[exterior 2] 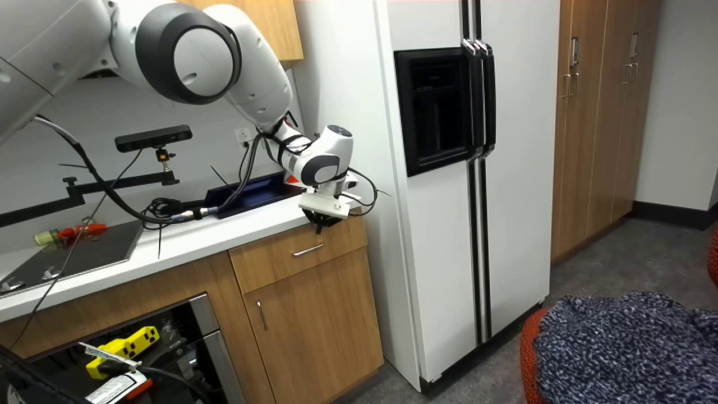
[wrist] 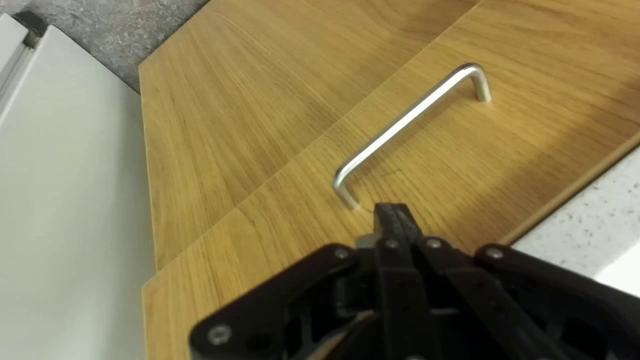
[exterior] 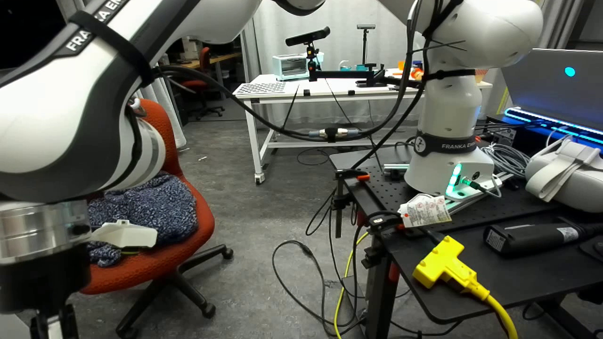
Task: Close the open drawer
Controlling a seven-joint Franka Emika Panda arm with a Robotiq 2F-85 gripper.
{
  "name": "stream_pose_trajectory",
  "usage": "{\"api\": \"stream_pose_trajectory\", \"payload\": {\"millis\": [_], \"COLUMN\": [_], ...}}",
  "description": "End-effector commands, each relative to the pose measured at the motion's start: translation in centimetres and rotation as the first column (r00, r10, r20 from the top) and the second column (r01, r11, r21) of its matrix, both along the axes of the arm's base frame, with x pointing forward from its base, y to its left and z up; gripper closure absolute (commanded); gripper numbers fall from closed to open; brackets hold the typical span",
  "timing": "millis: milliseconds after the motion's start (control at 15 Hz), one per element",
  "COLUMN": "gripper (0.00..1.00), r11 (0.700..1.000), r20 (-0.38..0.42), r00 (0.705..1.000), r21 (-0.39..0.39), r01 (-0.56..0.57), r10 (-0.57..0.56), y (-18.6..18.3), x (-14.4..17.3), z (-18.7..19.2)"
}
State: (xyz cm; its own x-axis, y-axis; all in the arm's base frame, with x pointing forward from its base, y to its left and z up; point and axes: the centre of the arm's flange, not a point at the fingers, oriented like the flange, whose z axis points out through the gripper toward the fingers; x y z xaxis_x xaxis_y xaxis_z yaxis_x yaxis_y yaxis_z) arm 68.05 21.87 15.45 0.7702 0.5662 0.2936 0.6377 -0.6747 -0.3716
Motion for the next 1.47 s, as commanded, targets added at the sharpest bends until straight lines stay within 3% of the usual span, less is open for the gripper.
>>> {"api": "stream_pose_trajectory", "payload": {"millis": [0, 733, 1133, 1400], "gripper": [1.00, 1.00, 1.00, 1.00], "r11": [0.993, 0.964, 0.959, 0.956], "r20": [-0.001, 0.035, 0.081, 0.097], "r00": [0.998, 0.996, 0.993, 0.992], "r21": [-0.100, -0.255, -0.279, -0.289], "r01": [-0.057, -0.075, -0.056, -0.050], "r10": [0.057, 0.087, 0.081, 0.082], "y": [-1.8, -6.4, -7.4, -7.7], "x": [-1.5, -8.1, -12.0, -13.4], "z": [2.1, 11.3, 16.9, 18.6]}}
